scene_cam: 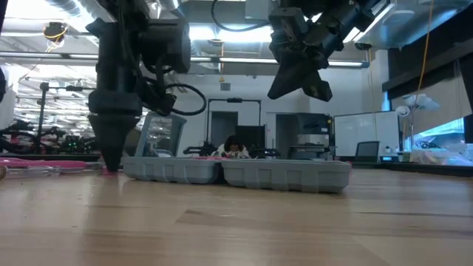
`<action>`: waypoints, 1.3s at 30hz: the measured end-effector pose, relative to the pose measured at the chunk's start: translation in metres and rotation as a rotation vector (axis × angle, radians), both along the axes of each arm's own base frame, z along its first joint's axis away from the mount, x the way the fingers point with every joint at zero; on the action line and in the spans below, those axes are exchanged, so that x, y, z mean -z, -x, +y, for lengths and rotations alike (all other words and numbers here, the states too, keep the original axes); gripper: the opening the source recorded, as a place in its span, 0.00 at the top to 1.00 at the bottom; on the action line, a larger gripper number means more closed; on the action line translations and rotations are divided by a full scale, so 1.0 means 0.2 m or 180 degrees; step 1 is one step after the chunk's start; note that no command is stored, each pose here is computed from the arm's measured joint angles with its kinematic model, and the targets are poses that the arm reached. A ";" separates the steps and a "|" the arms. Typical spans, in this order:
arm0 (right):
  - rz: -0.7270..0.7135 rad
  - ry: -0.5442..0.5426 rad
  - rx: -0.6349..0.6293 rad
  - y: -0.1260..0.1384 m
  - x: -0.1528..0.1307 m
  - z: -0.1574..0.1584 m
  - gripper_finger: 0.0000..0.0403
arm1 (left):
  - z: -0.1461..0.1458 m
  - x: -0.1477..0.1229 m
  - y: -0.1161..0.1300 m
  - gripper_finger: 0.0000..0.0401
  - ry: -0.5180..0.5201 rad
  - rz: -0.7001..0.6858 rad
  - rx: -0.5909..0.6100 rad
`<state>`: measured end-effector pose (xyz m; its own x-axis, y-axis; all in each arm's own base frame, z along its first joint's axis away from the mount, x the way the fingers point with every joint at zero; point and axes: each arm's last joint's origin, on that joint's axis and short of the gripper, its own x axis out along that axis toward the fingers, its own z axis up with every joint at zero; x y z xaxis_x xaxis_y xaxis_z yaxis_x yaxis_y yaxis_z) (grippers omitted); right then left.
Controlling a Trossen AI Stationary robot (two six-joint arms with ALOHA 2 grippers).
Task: Prefit tool cases
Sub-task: Put the right orange multi bit set into the gray prefit tool case
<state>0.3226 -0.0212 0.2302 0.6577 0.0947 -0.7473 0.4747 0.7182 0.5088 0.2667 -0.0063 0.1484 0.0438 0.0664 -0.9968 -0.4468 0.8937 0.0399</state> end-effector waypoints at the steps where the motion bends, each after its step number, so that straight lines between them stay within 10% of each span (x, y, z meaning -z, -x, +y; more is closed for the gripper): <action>1: 0.0000 0.0000 0.0000 0.00 0.00 0.00 1.00 | 0.00 0.01 0.01 0.12 0.0013 0.0014 0.0001; 21: 0.0008 -0.0067 0.0038 -0.02 0.02 0.00 1.00 | 0.01 0.05 0.04 0.13 -0.0068 0.0020 -0.0086; 39: -0.0181 -0.0064 0.0031 -0.04 0.00 0.00 1.00 | 0.02 0.06 0.04 0.41 -0.0171 0.0012 -0.0021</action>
